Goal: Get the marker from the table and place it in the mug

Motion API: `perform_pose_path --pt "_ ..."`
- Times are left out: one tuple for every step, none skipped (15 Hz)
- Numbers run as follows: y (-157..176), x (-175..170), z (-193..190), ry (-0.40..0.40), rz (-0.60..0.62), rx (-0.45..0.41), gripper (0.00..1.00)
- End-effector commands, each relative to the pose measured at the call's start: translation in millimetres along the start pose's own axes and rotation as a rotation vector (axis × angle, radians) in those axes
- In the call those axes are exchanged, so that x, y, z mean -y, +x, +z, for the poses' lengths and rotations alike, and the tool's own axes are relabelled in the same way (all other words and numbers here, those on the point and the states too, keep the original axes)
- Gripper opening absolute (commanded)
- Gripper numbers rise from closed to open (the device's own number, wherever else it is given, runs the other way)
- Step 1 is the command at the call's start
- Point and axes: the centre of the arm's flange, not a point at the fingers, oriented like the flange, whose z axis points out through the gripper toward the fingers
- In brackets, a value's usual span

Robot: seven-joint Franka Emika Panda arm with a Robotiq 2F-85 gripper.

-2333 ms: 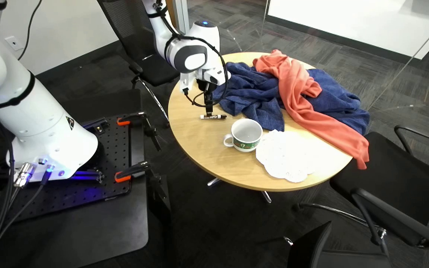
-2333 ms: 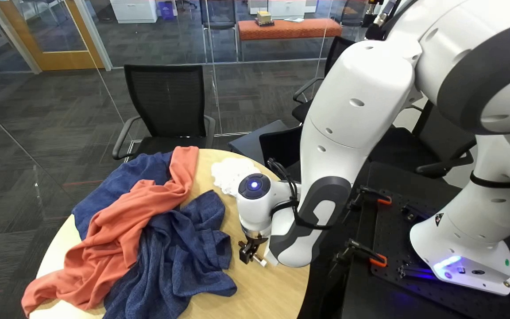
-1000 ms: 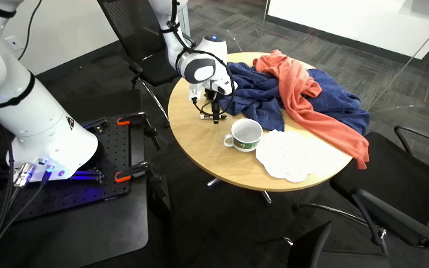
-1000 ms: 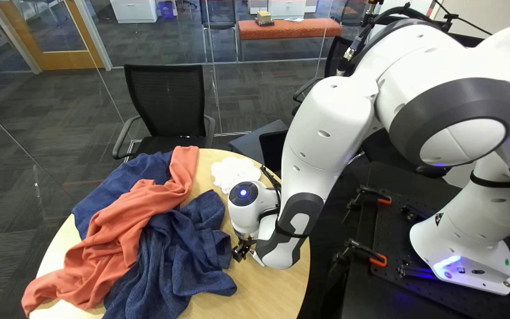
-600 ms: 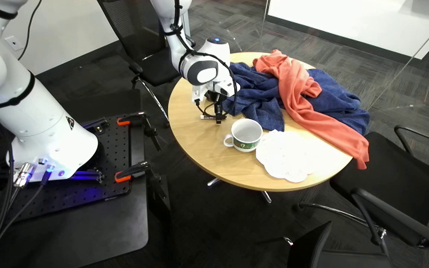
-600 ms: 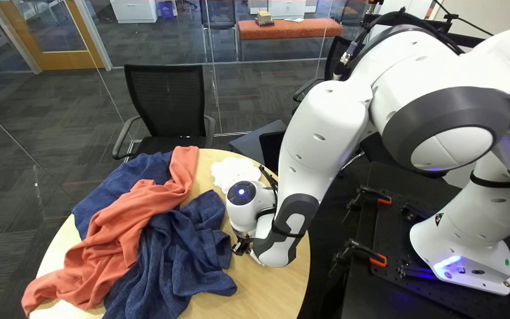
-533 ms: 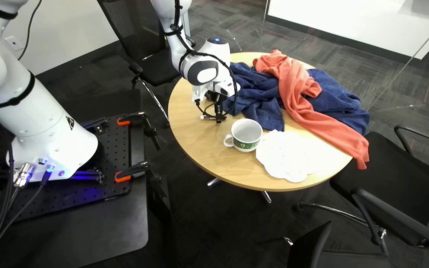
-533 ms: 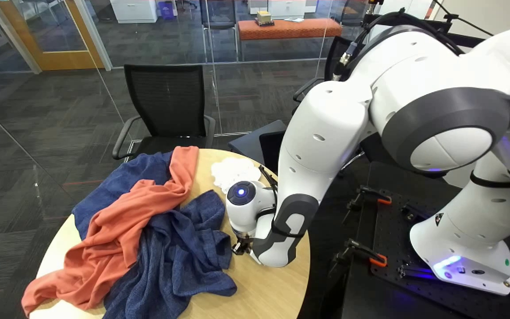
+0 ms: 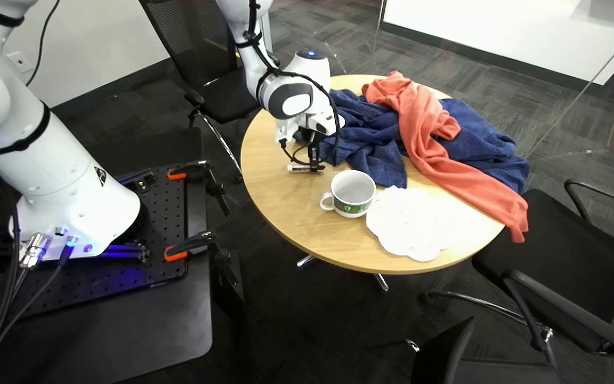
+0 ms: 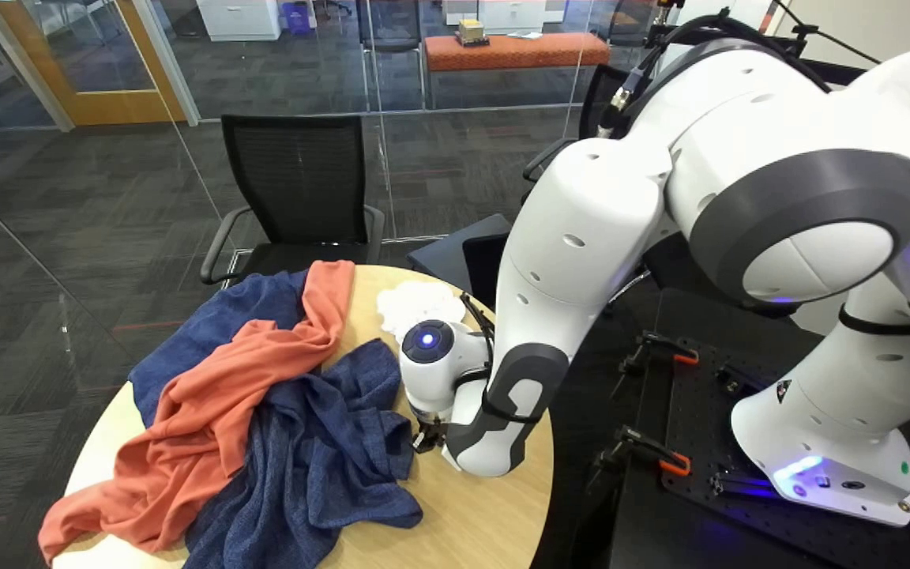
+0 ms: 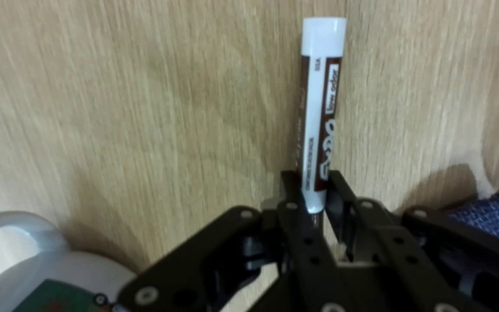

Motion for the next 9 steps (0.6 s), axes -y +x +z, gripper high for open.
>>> perform_pose_path --pt "-2.0 -0.4 -52.3 0.003 0.033 0.014 0.05" --pt "-0.5 0.3 -62.7 0.004 0.033 0.019 0.05" --pt "1.4 0.5 -75.5 0.001 0.036 0.024 0.05" --pt "3.1 0.2 -86.6 0.003 0.035 0.031 0.05" --pt "5.6 -0.3 -100.1 0.002 0.035 0.036 0.05" --pt "7.5 -1.2 -112.9 0.007 0.031 0.041 0.05" --pt "9.3 -2.2 -126.8 0.009 0.027 0.043 0.05" --pt "10.8 -2.8 -139.6 0.012 0.022 0.044 0.05" --pt "12.2 -4.0 -154.2 0.014 0.012 0.040 0.05"
